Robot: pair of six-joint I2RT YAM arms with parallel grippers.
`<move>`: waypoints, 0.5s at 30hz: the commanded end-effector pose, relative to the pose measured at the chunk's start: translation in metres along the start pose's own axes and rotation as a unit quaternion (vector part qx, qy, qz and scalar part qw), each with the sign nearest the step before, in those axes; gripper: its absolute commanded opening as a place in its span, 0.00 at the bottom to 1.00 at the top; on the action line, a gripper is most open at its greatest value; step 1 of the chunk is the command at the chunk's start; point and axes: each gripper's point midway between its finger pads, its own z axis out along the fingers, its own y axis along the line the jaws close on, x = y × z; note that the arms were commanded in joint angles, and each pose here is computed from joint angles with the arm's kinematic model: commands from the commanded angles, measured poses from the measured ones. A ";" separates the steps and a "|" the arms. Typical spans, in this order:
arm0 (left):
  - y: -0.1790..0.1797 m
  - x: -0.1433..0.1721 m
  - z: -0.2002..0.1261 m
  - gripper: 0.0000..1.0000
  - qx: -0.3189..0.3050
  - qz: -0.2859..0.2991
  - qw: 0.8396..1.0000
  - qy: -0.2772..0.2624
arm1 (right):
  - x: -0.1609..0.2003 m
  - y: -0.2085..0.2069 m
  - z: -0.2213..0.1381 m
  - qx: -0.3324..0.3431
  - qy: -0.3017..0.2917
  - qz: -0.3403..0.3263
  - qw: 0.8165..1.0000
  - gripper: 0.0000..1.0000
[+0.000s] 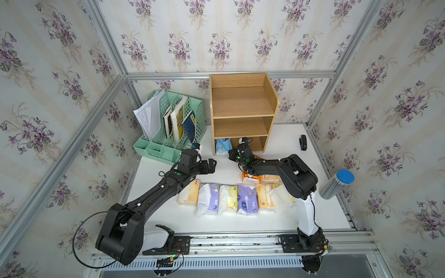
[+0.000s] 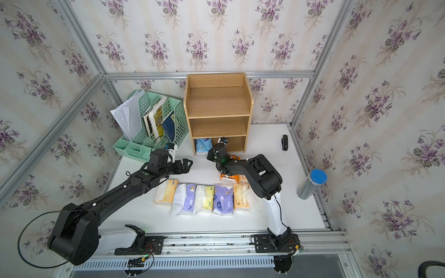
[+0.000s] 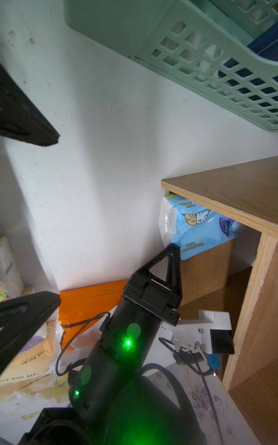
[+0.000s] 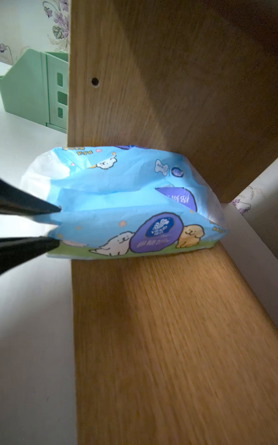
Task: Remove the tissue boxes from the shelf
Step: Pick up a box of tissues from the shelf.
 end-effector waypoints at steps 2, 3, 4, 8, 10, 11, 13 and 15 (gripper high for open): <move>-0.004 -0.004 -0.006 0.99 0.010 -0.006 1.000 -0.011 | -0.005 0.014 -0.015 -0.016 -0.006 -0.021 1.000 0.09; -0.005 -0.004 -0.008 0.99 0.009 -0.006 1.000 -0.011 | -0.002 0.013 -0.020 -0.009 -0.002 -0.023 1.000 0.08; -0.005 -0.004 -0.010 0.99 0.009 -0.007 1.000 -0.012 | 0.000 0.012 -0.024 -0.003 0.001 -0.027 1.000 0.07; -0.009 -0.005 -0.020 0.99 0.010 -0.016 1.000 -0.014 | 0.012 0.014 -0.048 0.009 0.015 -0.043 0.999 0.04; -0.013 -0.006 -0.025 0.99 0.011 -0.018 1.000 -0.020 | 0.020 0.014 -0.060 0.017 0.024 -0.046 0.999 0.04; -0.015 -0.005 -0.028 0.99 0.009 -0.017 1.000 -0.021 | 0.025 0.015 -0.067 0.020 0.029 -0.050 0.998 0.04; -0.021 -0.005 -0.034 0.99 0.006 -0.013 1.000 -0.023 | 0.037 0.016 -0.078 0.030 0.038 -0.059 0.997 0.04; -0.028 -0.003 -0.040 0.99 0.008 -0.006 1.000 -0.023 | 0.049 0.013 -0.090 0.045 0.049 -0.068 0.995 0.04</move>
